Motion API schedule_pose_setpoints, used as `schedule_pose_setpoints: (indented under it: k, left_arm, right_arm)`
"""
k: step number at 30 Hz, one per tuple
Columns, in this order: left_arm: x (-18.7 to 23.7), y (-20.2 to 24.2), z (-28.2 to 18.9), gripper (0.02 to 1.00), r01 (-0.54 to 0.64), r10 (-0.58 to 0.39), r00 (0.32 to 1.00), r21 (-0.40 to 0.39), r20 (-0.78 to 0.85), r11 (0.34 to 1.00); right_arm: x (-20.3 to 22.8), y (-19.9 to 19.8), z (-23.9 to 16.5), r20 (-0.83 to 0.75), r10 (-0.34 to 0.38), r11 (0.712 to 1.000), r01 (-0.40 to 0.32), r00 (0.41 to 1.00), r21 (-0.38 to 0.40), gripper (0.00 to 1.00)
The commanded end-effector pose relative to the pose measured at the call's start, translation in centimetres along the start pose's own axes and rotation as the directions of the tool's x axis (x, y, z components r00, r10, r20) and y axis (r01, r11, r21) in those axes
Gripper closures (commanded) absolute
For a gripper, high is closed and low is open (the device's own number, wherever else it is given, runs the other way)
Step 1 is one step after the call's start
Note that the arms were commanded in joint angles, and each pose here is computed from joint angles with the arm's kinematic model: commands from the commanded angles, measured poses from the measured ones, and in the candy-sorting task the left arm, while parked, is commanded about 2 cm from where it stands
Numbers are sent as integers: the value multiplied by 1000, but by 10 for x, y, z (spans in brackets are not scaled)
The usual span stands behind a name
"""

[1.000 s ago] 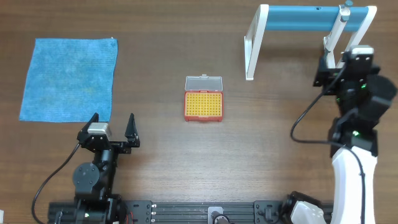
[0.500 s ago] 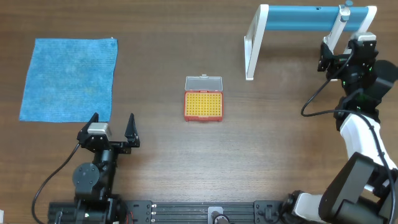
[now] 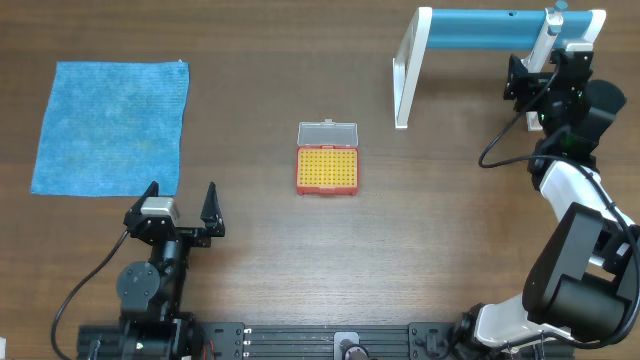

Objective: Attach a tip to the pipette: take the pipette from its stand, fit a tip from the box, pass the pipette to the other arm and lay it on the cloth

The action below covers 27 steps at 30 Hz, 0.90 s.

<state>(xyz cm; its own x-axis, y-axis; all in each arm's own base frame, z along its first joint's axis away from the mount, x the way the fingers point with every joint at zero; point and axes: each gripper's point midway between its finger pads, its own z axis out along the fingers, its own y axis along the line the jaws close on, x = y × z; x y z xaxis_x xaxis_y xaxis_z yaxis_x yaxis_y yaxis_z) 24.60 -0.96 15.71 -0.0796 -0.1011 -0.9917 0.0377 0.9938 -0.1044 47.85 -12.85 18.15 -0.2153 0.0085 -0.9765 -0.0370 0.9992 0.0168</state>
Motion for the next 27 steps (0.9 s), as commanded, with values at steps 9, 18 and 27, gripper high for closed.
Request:
schedule_pose_setpoints:
  k: [9,18,27]
  left_arm:
    - [1,2,0,20,5,-5,1000,-9,-2,1000]
    - [1,2,0,20,5,-5,1000,-9,-2,1000]
    - [1,2,0,20,5,-5,1000,-9,-2,1000]
  right_arm:
    - [-10,10,8,17,16,1000,-15,1000,-21,610]
    - [-11,10,7,19,26,999,-25,999,-21,921]
    - [-111,29,-49,210,-61,998,64,976,-11,923]
